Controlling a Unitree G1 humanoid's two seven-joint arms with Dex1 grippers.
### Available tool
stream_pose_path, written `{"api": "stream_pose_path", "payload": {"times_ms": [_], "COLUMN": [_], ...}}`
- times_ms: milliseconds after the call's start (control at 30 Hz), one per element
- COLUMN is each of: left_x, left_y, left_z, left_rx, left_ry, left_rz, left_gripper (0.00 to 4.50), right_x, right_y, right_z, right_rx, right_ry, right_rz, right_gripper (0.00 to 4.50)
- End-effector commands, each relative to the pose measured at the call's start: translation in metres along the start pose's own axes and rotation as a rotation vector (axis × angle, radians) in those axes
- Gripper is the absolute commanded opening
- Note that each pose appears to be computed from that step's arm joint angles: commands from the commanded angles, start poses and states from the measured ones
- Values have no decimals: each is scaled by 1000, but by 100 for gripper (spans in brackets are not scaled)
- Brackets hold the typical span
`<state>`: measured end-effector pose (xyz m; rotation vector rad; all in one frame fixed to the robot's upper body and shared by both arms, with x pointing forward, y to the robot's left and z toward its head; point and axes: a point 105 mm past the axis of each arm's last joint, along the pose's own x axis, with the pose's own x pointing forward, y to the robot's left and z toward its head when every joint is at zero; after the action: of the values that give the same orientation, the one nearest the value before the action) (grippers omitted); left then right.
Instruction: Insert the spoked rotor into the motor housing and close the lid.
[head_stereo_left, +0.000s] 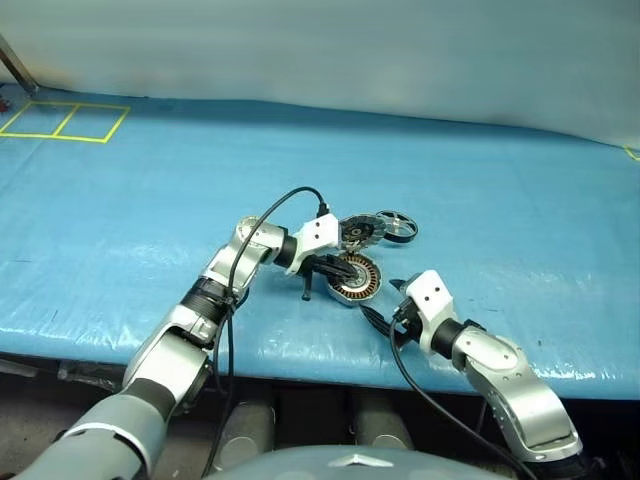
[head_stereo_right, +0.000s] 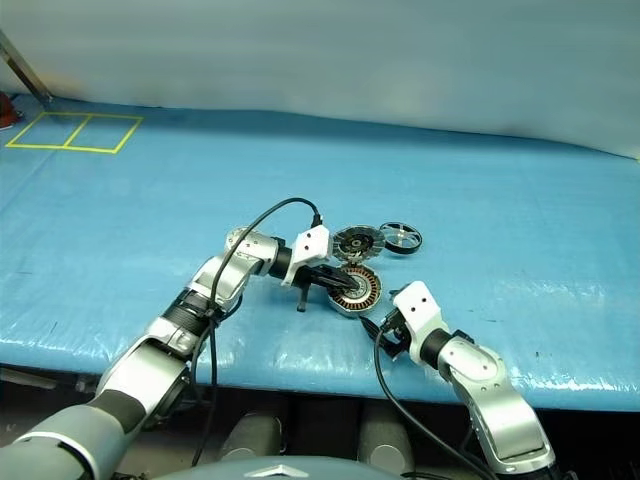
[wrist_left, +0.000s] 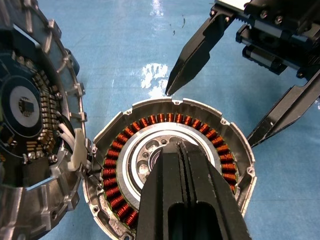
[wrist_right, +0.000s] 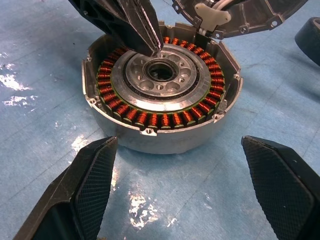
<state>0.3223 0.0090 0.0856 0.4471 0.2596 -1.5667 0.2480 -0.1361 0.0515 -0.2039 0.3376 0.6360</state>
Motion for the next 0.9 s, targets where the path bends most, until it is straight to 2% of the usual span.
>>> {"api": "stream_pose_path", "payload": {"times_ms": [33, 200, 467, 667, 900], "left_x": [-10, -27, -45, -50, -48], "left_y": [-2, -9, -16, -22, -26], "left_z": [15, 10, -17, -27, -30], "left_rx": [29, 22, -77, -131, -162], "left_ry": [-63, -97, -118, -161, -210], "left_rz": [12, 35, 152, 217, 268], "left_gripper": [3, 3, 3, 3, 3], "right_x": [-3, -10, -19, -1, 31], "right_y": [-7, -21, -46, -61, -95], "right_z": [18, 19, 24, 46, 68], "right_rx": [-22, -112, -296, -262, -293], "right_ry": [-66, -2, 138, 46, 54], "right_rz": [-20, -84, -160, -167, -232], "right_gripper": [419, 419, 419, 419, 419]}}
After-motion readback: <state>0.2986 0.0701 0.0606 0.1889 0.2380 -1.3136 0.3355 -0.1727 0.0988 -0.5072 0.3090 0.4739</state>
